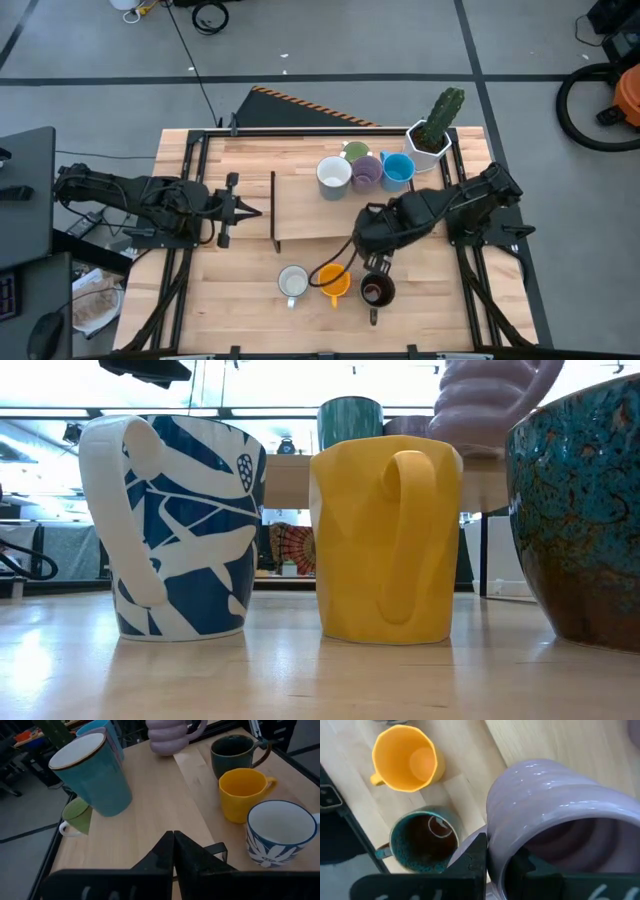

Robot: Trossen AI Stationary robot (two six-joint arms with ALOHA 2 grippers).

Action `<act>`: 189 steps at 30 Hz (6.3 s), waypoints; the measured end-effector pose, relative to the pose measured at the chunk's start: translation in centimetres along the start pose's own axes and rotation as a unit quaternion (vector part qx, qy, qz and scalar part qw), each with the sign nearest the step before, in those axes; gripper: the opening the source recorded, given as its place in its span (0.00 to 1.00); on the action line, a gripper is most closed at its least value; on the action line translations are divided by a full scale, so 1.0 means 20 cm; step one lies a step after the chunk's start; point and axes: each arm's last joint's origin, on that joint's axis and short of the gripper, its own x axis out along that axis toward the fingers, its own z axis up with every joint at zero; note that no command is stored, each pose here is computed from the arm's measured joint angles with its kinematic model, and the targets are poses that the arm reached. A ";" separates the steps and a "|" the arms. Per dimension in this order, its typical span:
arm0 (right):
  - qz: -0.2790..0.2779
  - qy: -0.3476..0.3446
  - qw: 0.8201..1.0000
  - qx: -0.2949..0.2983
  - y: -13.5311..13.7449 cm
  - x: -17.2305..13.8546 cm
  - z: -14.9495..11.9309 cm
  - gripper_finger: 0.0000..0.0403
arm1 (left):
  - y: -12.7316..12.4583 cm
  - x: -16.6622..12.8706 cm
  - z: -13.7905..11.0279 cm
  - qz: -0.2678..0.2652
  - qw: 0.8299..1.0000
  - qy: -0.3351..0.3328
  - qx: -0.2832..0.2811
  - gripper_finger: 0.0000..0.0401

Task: Place coffee mugs
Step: Put the light purple mug on the shelf, then put the dark blue mug on the shelf

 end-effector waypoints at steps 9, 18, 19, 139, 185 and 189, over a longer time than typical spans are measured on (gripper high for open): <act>0.029 0.002 1.000 0.002 -0.15 -0.06 0.07 0.09 | 0.00 0.00 0.00 0.000 1.000 0.000 0.007 0.04; 0.048 0.012 0.998 0.034 -0.28 -0.10 0.00 0.09 | 0.00 0.00 0.00 -0.001 1.000 0.003 0.005 0.04; 0.046 0.015 0.998 0.034 -0.29 -0.10 -0.01 0.09 | 0.00 0.00 0.00 -0.001 1.000 0.003 0.005 0.04; 0.010 0.054 0.997 0.053 0.69 0.46 -0.18 0.29 | -0.04 0.00 -0.01 -0.118 0.992 -0.008 -0.037 0.04; 0.005 0.115 0.993 -0.016 0.74 0.42 -0.20 0.09 | -0.04 0.00 0.02 -0.136 0.987 -0.030 -0.079 0.04; 0.027 0.070 0.996 -0.038 0.75 0.33 -0.18 0.09 | -0.03 -0.01 0.03 -0.135 0.987 -0.041 -0.080 0.04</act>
